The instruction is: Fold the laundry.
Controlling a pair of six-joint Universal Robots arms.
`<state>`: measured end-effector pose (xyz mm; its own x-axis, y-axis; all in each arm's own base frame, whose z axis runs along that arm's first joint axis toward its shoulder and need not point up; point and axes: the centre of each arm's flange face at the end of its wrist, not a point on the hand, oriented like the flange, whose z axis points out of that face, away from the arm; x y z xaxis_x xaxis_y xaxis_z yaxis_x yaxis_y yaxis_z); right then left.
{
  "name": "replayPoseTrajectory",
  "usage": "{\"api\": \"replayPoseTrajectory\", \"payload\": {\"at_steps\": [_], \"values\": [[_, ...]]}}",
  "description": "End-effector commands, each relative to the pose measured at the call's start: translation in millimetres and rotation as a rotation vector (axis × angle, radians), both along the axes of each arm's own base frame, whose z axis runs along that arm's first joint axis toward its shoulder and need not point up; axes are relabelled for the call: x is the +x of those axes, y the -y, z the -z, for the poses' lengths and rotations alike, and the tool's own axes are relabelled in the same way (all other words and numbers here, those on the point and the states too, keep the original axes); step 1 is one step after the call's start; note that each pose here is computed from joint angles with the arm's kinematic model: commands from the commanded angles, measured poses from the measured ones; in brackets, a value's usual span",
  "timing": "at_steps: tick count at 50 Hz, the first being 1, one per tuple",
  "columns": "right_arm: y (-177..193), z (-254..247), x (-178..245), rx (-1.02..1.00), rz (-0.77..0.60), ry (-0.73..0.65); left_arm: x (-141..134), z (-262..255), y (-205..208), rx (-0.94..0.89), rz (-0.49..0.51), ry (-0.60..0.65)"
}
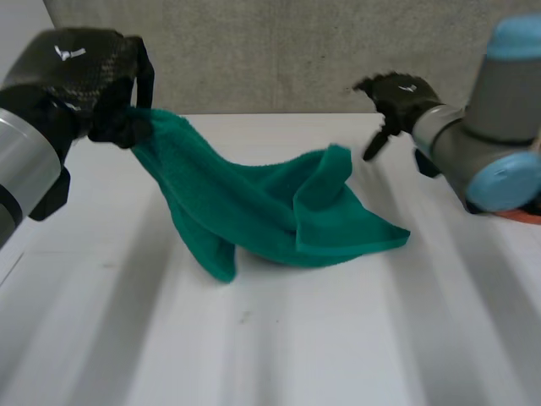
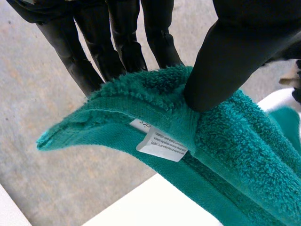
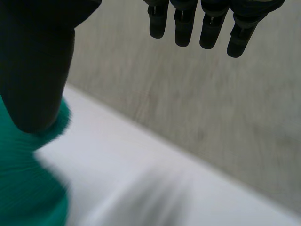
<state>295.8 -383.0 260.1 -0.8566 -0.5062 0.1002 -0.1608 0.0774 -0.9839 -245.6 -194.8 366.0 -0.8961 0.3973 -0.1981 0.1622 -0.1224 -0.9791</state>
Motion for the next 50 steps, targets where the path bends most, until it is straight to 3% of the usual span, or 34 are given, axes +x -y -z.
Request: {"api": "replayPoseTrajectory", "payload": {"at_steps": [1,11,20,26,38,50], "values": [[-70.6,17.5,-36.0,0.337,-0.047,-0.227,-4.6,-28.4,-10.8,-0.051,0.025,-0.059],[-55.6,78.1,-39.8,0.204,0.008,-0.149,-9.7,-62.1,-34.5,-0.086,0.079,-0.144],[-73.3,121.6,-17.5,0.375,-0.041,-0.11,-7.3,-85.4,-48.5,-0.108,0.091,-0.217],[-89.4,119.9,-10.5,0.418,-0.07,-0.076,-5.3,-96.4,-48.1,-0.138,0.067,-0.244],[-143.5,111.0,2.1,0.479,-0.253,-0.058,-4.0,-91.5,-30.5,-0.129,0.02,-0.232],[-156.4,108.7,8.0,0.491,-0.257,-0.037,-1.3,-89.1,-28.4,-0.12,0.007,-0.232]]}}
